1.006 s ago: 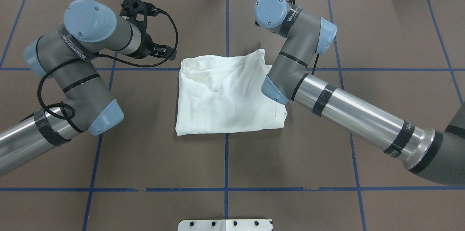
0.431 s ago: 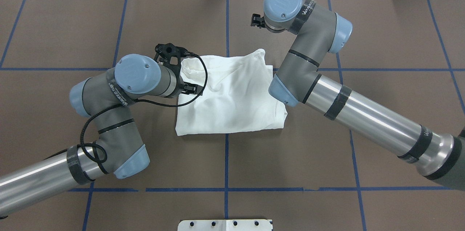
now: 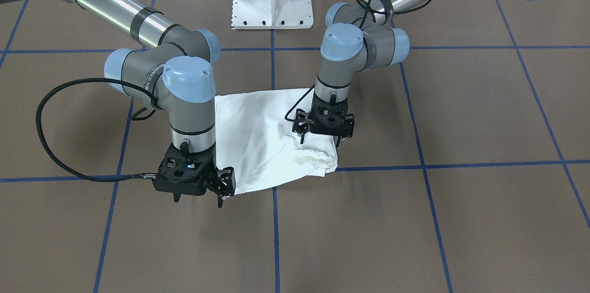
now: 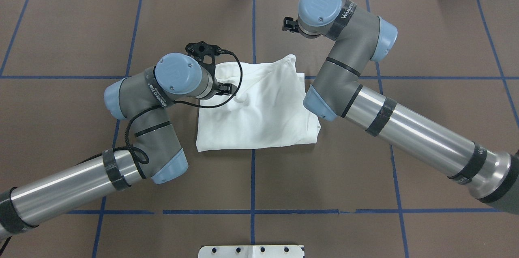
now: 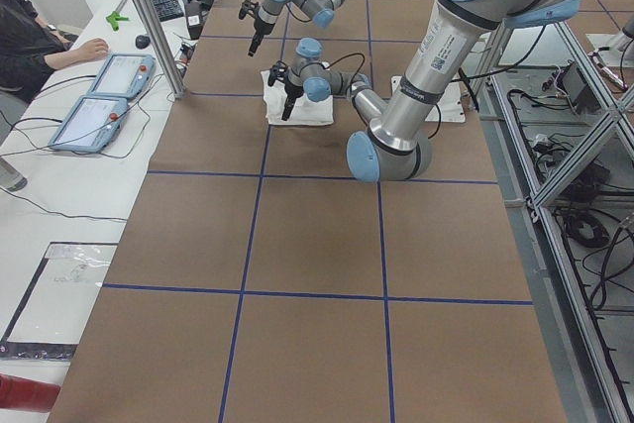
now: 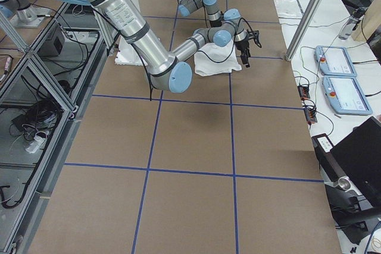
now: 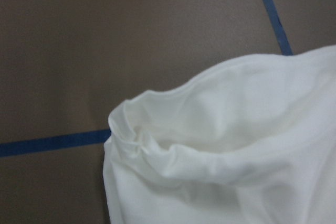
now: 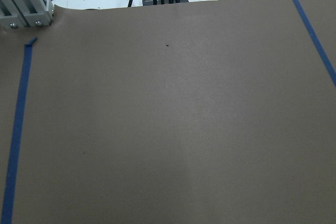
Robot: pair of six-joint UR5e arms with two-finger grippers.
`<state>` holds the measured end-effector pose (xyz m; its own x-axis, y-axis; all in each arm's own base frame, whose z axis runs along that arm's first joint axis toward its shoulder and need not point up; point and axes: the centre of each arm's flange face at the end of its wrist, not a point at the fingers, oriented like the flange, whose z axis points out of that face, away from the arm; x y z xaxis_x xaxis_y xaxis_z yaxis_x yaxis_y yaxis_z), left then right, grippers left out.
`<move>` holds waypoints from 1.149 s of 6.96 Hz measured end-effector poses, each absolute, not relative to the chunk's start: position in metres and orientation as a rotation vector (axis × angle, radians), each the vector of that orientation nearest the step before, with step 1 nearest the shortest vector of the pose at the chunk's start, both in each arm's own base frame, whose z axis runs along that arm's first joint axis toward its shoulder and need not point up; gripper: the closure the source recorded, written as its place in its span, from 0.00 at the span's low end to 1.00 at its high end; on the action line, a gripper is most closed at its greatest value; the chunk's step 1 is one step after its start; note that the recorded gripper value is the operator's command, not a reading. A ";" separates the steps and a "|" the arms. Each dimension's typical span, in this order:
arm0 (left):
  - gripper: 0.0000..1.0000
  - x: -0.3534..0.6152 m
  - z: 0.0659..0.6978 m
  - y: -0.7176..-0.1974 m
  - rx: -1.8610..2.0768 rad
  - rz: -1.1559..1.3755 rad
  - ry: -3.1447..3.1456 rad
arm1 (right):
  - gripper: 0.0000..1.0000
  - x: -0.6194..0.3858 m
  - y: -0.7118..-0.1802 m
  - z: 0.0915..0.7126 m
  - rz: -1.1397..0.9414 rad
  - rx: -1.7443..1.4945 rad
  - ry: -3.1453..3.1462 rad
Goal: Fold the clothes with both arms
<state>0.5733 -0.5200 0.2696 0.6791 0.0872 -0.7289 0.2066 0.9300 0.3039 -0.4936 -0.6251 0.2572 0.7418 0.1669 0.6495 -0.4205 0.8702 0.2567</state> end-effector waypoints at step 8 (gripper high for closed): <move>0.00 0.403 0.306 -0.712 0.518 -0.067 0.739 | 0.00 -0.463 -0.622 0.255 0.279 0.347 -0.719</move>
